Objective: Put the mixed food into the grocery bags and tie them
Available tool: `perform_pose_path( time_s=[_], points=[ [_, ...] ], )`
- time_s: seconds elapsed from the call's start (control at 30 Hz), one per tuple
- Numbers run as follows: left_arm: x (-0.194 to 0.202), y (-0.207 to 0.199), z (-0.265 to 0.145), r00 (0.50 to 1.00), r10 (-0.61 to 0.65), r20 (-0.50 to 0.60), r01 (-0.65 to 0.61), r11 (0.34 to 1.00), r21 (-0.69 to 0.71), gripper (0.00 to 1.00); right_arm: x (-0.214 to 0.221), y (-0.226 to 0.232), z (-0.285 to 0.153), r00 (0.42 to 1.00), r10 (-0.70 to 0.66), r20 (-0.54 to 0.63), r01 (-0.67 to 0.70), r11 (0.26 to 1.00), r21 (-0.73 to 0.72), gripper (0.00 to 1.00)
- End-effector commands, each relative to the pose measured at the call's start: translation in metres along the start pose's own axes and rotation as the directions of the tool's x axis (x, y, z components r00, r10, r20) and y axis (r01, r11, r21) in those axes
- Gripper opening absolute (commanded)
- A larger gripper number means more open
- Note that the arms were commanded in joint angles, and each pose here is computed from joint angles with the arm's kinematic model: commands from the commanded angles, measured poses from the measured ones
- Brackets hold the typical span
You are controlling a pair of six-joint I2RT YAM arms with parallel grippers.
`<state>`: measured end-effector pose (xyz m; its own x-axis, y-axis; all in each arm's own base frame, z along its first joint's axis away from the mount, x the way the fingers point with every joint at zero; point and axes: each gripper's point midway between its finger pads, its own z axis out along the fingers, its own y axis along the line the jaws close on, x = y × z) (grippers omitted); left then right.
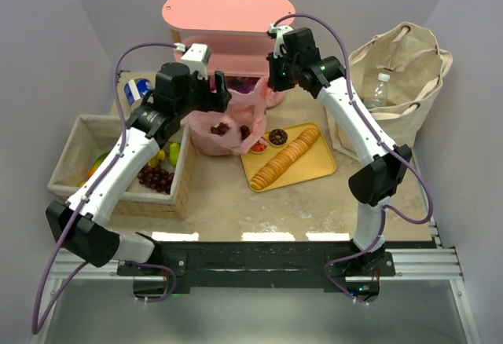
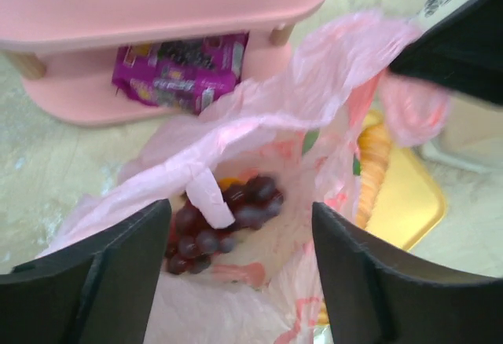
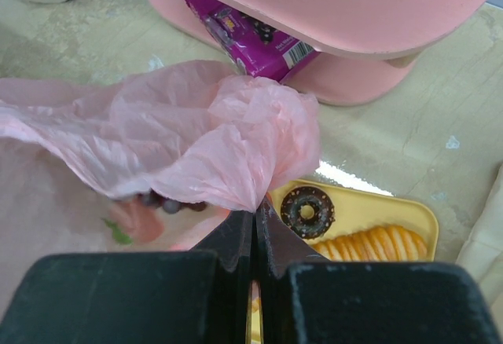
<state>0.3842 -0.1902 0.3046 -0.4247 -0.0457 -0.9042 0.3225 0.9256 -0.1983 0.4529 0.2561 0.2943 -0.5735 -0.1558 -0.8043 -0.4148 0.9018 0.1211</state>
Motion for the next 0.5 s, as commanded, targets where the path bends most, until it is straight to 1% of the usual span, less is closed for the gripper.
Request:
perform_pose_path(
  time_s=[0.0, 0.07, 0.1, 0.13, 0.17, 0.2, 0.23, 0.33, 0.4, 0.47],
  points=[
    [-0.085, -0.036, -0.036, 0.976, 0.033, 0.214, -0.065, 0.987, 0.146, 0.86, -0.020, -0.001, -0.020, 0.998, -0.013, 0.060, 0.012, 1.000, 0.010, 0.00],
    [-0.099, -0.046, -0.053, 0.970, 0.075, 0.233, -0.121, 0.974, 0.190, 0.88, -0.020, -0.002, -0.019, 0.998, -0.012, 0.058, 0.011, 1.000, 0.011, 0.00],
    [-0.098, -0.056, -0.060, 0.971, 0.091, 0.222, -0.145, 0.959, 0.242, 0.88, -0.020, -0.002, -0.019, 0.998, -0.013, 0.058, 0.012, 1.000, 0.010, 0.00],
    [-0.084, -0.057, -0.061, 0.980, 0.117, 0.160, -0.157, 0.952, 0.261, 0.88, -0.020, -0.002, -0.019, 0.998, -0.012, 0.060, 0.011, 1.000, 0.011, 0.00],
    [-0.085, -0.063, -0.069, 0.980, 0.128, 0.150, -0.167, 0.941, 0.294, 0.88, -0.020, -0.001, -0.018, 0.998, -0.013, 0.058, 0.012, 1.000, 0.010, 0.00],
    [-0.075, -0.070, -0.073, 0.984, 0.139, 0.113, -0.170, 0.925, 0.340, 0.88, -0.020, -0.001, -0.017, 0.998, -0.013, 0.059, 0.013, 1.000, 0.009, 0.00],
    [-0.057, -0.069, -0.075, 0.987, 0.154, 0.044, -0.159, 0.924, 0.348, 0.87, -0.021, -0.001, -0.017, 0.998, -0.013, 0.060, 0.012, 1.000, 0.010, 0.00],
    [-0.015, -0.072, -0.081, 0.982, 0.171, -0.080, -0.127, 0.912, 0.391, 0.86, -0.021, -0.001, -0.015, 0.998, -0.011, 0.060, 0.011, 1.000, 0.010, 0.00],
    [0.008, -0.077, -0.085, 0.979, 0.149, -0.141, -0.074, 0.899, 0.432, 0.85, -0.023, -0.001, -0.015, 0.998, -0.011, 0.064, 0.011, 1.000, 0.009, 0.00],
    [0.011, -0.084, -0.086, 0.983, 0.119, -0.142, -0.039, 0.884, 0.466, 0.85, -0.022, -0.001, -0.014, 0.998, -0.016, 0.061, 0.015, 1.000, 0.010, 0.00]
  ],
)
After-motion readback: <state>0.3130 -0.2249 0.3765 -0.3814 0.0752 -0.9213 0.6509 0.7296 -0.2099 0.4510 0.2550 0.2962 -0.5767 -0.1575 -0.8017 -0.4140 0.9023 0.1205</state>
